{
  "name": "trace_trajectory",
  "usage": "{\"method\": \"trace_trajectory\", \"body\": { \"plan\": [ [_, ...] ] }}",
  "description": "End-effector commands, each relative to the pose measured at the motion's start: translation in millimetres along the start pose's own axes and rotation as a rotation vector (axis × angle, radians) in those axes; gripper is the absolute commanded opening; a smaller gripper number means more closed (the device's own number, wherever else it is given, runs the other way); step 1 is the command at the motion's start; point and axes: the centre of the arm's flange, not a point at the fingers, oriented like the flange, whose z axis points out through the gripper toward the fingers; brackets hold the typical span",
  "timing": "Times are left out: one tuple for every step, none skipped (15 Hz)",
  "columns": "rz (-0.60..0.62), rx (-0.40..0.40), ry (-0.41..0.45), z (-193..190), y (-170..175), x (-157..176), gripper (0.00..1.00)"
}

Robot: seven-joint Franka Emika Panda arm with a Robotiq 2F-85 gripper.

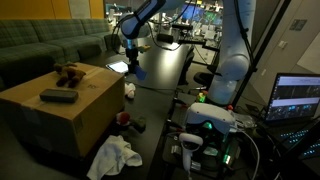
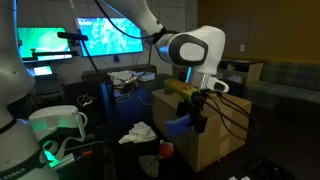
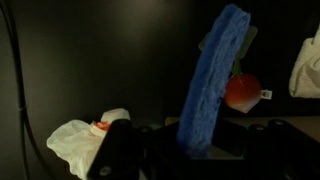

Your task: Swap the things on the box with the things on the table

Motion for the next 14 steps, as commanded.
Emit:
{"method": "trace_trajectory", "body": {
  "plan": [
    [-0.041,-0.072,0.036,-28,-43,32,0.01],
    [-0.053,-0.093,0.052,-28,-58,45,0.01],
    [-0.065,-0.104,0.069,-35,-66,51,0.01],
    [-0.08,-0.111,0.077,-37,-77,60,0.01],
    [-0.095,-0.112,0.08,-39,-85,69,0.01],
    [-0.103,-0.121,0.094,-39,-94,80,0.01],
    [-0.117,-0.126,0.101,-38,-103,90,0.01],
    [-0.131,-0.127,0.106,-41,-108,97,0.01],
    [-0.139,-0.132,0.113,-39,-115,108,0.01],
    [-0.15,-0.13,0.115,-39,-119,116,0.01],
    [-0.151,-0.136,0.128,-38,-124,126,0.01],
    [-0.157,-0.139,0.133,-38,-127,133,0.01],
    [-0.161,-0.139,0.131,-38,-129,140,0.01],
    [-0.166,-0.137,0.132,-40,-129,143,0.01]
  ]
}}
